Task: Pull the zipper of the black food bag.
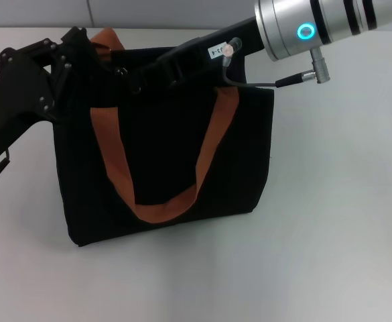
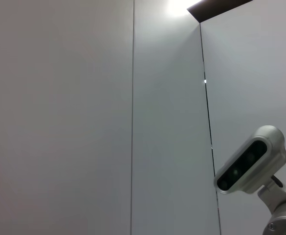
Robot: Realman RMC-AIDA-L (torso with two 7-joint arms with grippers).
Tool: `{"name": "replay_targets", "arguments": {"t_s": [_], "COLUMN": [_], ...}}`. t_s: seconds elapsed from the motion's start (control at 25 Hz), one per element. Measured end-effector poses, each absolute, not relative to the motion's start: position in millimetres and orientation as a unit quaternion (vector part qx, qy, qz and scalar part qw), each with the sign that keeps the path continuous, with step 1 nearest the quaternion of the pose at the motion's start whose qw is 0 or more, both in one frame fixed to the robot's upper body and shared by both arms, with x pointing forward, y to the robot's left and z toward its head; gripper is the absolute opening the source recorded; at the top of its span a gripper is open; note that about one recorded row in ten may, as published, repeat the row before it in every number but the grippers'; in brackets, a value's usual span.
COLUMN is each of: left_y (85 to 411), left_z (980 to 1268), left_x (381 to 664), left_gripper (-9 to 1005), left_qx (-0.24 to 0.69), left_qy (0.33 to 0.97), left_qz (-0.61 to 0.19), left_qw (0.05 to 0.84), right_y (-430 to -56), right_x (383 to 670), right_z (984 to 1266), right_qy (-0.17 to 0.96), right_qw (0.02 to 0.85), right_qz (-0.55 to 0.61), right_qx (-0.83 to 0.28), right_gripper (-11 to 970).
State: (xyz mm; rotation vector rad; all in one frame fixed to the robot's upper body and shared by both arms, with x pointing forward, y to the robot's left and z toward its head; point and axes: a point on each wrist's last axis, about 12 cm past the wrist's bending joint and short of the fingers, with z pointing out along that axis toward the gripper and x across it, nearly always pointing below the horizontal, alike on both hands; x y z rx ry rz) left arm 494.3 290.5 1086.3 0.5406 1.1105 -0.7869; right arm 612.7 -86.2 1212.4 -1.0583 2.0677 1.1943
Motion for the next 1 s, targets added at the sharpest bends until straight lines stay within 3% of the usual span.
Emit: {"name": "replay_targets", "arguments": {"t_s": [1.0], "left_y": [297], "left_z": [1081], "left_x": [495], "left_gripper": [112], "left_qx": [0.221], "left_qy": [0.526], "left_qz": [-0.337], "left_qw": [0.749], "right_y": [-78], "right_x": [620], "right_z": [1235], "right_qy": [0.810], "right_qw": [0.264], "right_qz": [0.352], "right_qx": [-0.388], "right_gripper": [0]}}
